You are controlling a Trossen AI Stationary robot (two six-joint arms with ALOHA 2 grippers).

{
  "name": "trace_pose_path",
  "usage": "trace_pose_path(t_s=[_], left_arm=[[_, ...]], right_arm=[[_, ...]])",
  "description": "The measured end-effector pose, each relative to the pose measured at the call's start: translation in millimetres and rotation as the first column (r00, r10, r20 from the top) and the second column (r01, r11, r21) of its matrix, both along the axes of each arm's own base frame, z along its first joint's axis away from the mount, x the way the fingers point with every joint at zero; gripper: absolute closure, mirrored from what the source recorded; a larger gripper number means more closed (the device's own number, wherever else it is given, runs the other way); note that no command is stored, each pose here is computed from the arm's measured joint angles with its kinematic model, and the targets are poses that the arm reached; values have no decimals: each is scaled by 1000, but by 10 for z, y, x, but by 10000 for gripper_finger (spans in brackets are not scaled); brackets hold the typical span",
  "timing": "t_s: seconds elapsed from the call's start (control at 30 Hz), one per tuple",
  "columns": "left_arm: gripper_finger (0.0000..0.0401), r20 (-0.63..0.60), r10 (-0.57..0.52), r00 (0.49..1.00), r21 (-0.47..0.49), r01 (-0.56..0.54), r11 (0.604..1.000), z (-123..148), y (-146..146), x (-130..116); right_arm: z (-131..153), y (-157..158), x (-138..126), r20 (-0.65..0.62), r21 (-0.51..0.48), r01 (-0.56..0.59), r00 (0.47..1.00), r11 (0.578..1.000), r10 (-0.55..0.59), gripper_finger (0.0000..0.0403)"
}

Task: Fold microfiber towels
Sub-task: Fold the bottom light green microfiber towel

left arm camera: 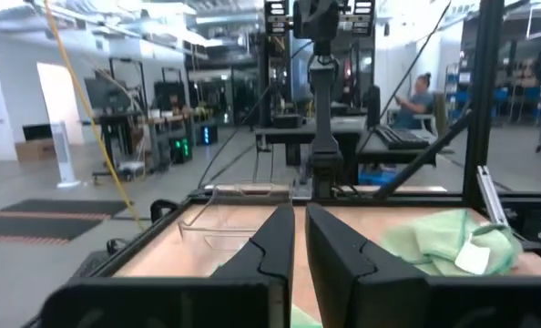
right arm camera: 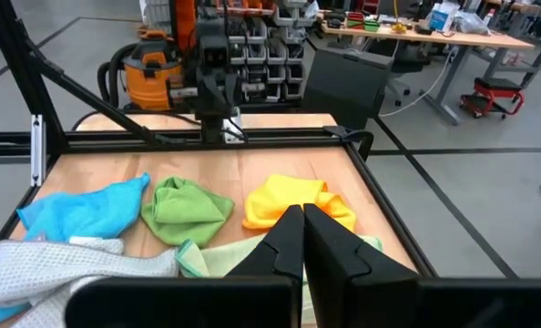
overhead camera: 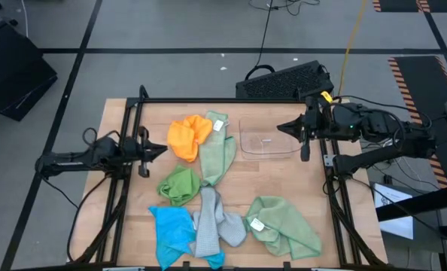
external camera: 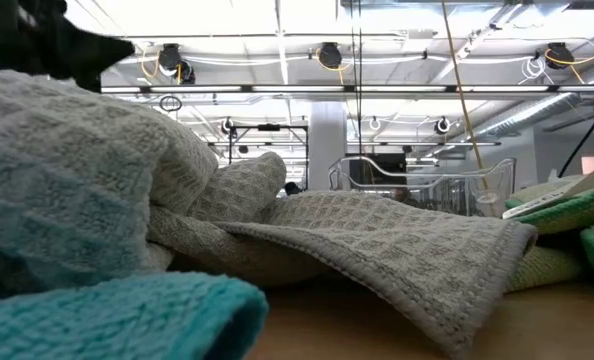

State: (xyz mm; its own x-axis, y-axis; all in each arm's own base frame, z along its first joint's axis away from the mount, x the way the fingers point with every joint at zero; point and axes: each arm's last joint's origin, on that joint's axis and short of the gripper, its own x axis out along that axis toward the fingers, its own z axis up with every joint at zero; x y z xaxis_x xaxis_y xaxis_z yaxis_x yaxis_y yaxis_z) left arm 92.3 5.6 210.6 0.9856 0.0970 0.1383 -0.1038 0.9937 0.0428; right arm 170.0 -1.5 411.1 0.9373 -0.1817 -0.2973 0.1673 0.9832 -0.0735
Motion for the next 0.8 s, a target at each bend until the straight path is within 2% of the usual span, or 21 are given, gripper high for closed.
trace_pose_path(t_s=[0.37, 0.6, 0.8], left_arm=[[366, -109, -12, 994, -38, 7, 999, 1079, -7, -83], [366, -249, -17, 968, -45, 6, 999, 1623, -2, 52], [366, -360, -37, 932, -64, 15, 998, 1913, -14, 257]], right_arm=[[-176, 5, 54, -45, 47, 14, 999, 999, -12, 403], [-300, 7, 96, -65, 72, 25, 998, 997, -20, 403], [-437, 64, 121, -100, 111, 15, 995, 994, -4, 403]])
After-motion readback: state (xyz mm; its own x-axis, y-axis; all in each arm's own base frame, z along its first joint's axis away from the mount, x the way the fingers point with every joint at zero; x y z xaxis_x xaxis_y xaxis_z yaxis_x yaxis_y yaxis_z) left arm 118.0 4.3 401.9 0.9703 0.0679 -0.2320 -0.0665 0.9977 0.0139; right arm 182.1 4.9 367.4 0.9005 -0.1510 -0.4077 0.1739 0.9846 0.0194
